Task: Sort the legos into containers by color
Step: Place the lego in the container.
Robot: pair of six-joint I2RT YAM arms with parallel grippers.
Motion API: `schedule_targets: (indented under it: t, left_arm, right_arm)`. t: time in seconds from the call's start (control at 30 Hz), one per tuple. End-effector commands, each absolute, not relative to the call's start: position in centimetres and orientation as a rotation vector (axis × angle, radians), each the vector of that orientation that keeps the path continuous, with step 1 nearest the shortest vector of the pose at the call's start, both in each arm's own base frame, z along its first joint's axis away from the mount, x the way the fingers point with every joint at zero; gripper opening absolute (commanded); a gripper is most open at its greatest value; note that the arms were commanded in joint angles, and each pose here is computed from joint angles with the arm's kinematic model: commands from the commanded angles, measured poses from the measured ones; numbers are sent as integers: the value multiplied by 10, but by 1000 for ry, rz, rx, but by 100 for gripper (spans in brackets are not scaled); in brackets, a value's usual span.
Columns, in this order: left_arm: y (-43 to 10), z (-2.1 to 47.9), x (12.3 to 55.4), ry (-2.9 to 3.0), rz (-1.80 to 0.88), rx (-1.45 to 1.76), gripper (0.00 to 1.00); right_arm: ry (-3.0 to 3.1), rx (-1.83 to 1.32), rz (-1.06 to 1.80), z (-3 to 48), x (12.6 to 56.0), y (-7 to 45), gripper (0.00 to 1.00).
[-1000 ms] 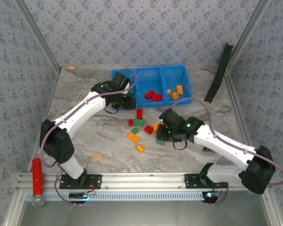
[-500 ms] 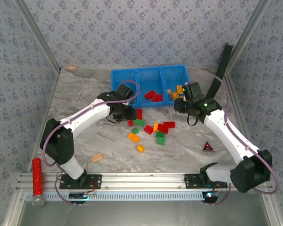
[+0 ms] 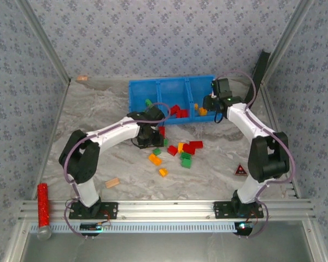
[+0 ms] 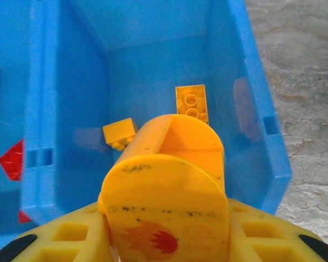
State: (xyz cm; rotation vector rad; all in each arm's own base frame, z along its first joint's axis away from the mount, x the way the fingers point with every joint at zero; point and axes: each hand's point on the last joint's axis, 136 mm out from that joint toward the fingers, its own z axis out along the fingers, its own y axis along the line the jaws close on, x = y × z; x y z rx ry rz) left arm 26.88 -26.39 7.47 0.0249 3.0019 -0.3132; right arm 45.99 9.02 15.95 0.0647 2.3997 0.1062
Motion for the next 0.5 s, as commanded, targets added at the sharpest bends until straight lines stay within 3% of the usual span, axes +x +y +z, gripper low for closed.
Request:
schedule_targets:
  t: [0.0, 0.23, 0.47]
  left_arm:
    - [-268, 74, 264, 3028, -285, 21, 57]
    - [-275, 61, 263, 3063, -243, 45, 58]
    - [-275, 52, 265, 3089, -176, 54, 59]
  right_arm:
    - [2371, 43, 131, 160, 479, 91, 32]
    - [2447, 51, 156, 117, 493, 86, 40]
    - [2472, 37, 177, 108, 497, 88, 50]
